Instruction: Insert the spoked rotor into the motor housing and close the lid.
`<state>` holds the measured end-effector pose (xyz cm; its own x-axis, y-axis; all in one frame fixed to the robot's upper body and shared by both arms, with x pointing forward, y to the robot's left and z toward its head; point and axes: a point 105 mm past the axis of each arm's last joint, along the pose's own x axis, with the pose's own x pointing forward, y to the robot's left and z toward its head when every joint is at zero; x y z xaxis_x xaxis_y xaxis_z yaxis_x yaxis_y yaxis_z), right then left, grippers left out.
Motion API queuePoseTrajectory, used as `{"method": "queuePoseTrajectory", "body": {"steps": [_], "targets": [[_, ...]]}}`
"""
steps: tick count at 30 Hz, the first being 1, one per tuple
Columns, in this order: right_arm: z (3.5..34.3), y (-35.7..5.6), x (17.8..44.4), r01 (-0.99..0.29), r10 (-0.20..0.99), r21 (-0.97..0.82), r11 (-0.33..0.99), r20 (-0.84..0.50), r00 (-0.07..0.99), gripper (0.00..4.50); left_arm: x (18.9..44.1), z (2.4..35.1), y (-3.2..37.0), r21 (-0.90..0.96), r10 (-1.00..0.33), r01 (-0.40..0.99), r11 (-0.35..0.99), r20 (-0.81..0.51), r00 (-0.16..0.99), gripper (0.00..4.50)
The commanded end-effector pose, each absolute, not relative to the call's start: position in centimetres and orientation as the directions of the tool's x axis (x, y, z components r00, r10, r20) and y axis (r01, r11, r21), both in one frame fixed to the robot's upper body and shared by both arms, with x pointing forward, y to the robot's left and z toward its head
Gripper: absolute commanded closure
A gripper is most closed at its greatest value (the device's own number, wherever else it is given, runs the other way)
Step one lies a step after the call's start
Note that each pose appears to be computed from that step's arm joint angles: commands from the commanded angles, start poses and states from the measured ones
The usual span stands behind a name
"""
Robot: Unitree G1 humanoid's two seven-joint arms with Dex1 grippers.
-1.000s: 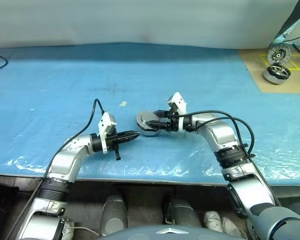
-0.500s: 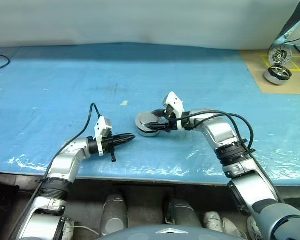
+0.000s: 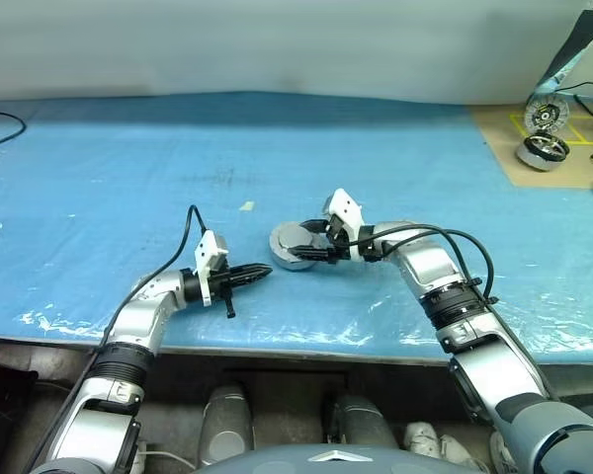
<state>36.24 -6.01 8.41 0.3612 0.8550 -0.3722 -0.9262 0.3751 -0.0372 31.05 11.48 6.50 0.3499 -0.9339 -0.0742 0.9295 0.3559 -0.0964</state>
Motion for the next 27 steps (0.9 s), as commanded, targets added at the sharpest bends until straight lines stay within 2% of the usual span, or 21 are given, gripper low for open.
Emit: {"method": "queuePoseTrajectory", "body": {"steps": [1,4,7,13,16,19,27], "targets": [[0.7,-10.2,34.9,-0.885,0.698,0.010,0.466,-0.619,0.360,1.54,31.0,7.8,11.6,-0.053,-0.939,0.938,0.343,-0.050,0.341,4.50],[0.4,-10.0,34.3,-0.883,0.720,0.070,0.464,-0.610,0.330,1.54,30.8,7.9,11.7,-0.054,-0.939,0.937,0.344,-0.049,0.342,4.50],[1.7,-9.4,34.5,-0.878,0.758,0.107,0.467,-0.560,0.335,1.54,30.6,7.8,11.6,-0.056,-0.940,0.938,0.341,-0.049,0.339,4.50],[9.2,-6.6,34.9,-0.899,0.890,0.179,0.401,-0.310,0.335,1.54,30.8,7.6,11.4,-0.063,-0.940,0.938,0.340,-0.049,0.337,4.50],[12.7,-5.5,34.5,-0.922,0.922,0.160,0.353,-0.229,0.313,1.54,31.0,7.4,11.2,-0.066,-0.941,0.939,0.338,-0.050,0.335,4.50],[14.0,-4.9,34.2,-0.937,0.924,0.112,0.332,-0.237,0.299,1.54,31.2,7.3,10.9,-0.067,-0.942,0.940,0.335,-0.049,0.332,4.50],[13.7,-4.9,33.4,-0.953,0.915,0.051,0.297,-0.300,0.269,1.54,31.1,7.7,10.3,-0.063,-0.947,0.945,0.322,-0.041,0.320,4.50]]}}
